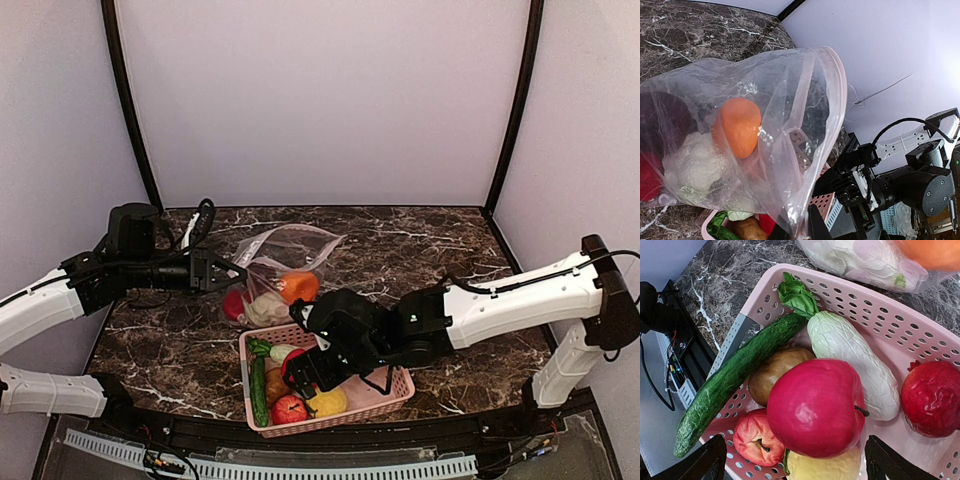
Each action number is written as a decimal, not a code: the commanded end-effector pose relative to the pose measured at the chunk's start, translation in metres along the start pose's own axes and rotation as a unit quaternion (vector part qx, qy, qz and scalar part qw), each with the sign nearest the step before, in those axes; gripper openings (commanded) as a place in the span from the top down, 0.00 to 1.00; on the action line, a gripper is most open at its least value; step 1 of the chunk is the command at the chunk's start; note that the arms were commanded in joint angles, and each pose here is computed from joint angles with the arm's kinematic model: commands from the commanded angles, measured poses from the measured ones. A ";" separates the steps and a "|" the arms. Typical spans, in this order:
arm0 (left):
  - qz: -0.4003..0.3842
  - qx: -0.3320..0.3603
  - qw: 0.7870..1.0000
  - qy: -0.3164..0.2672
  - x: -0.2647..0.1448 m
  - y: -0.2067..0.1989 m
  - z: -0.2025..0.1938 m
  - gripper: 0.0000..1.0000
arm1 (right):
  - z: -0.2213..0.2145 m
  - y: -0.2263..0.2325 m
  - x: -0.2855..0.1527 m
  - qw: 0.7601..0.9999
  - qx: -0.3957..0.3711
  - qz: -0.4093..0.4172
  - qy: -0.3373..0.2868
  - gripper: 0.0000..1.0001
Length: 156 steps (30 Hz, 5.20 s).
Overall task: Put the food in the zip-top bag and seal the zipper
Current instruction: Pick up the fake fruit from the bin, then place the fake fruit in the zipper food storage bag, then pass from the left arm to the right
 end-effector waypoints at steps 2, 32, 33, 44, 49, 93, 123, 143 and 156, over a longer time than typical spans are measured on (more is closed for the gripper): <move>-0.019 0.015 1.000 -0.013 -0.010 -0.017 0.006 0.99 | 0.003 0.005 0.010 1.000 -0.019 -0.012 0.008 0.06; -0.021 0.013 1.000 -0.011 -0.012 -0.019 0.005 0.99 | -0.010 -0.008 0.041 0.996 0.005 -0.076 0.047 0.18; -0.021 0.012 1.000 -0.010 -0.012 -0.019 0.005 0.99 | -0.009 -0.007 0.042 0.996 0.006 -0.076 0.047 0.19; -0.018 0.011 1.000 -0.009 -0.014 -0.017 0.002 0.99 | -0.008 -0.012 0.028 0.996 0.017 -0.081 0.034 0.32; -0.019 0.012 1.000 -0.011 -0.014 -0.018 0.003 0.99 | 0.000 -0.011 0.009 0.997 0.017 -0.069 0.016 0.33; -0.040 0.018 0.999 0.000 -0.013 -0.031 0.007 0.99 | 0.176 -0.113 -0.064 0.983 -0.008 -0.087 -0.161 0.37; -0.040 0.015 0.999 -0.001 -0.012 -0.031 0.008 0.99 | 0.192 -0.078 -0.033 0.990 -0.041 0.046 -0.129 0.11; -0.032 0.006 0.999 -0.003 -0.012 -0.026 0.007 1.00 | 0.157 -0.135 -0.114 0.983 0.019 -0.101 -0.150 0.12; -0.025 0.006 1.000 -0.005 -0.013 -0.025 0.007 0.99 | 0.149 -0.177 -0.072 0.984 0.040 -0.144 -0.094 0.23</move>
Point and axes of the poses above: each gripper's point midway between its finger pads, its own x axis out along the fingers, its own y axis along the line the jaws close on, z = x × y, the point moved 3 cm from there along -x, back along the fingers, and after that the axes turned 14 degrees about -x, right-handed, at the moved point
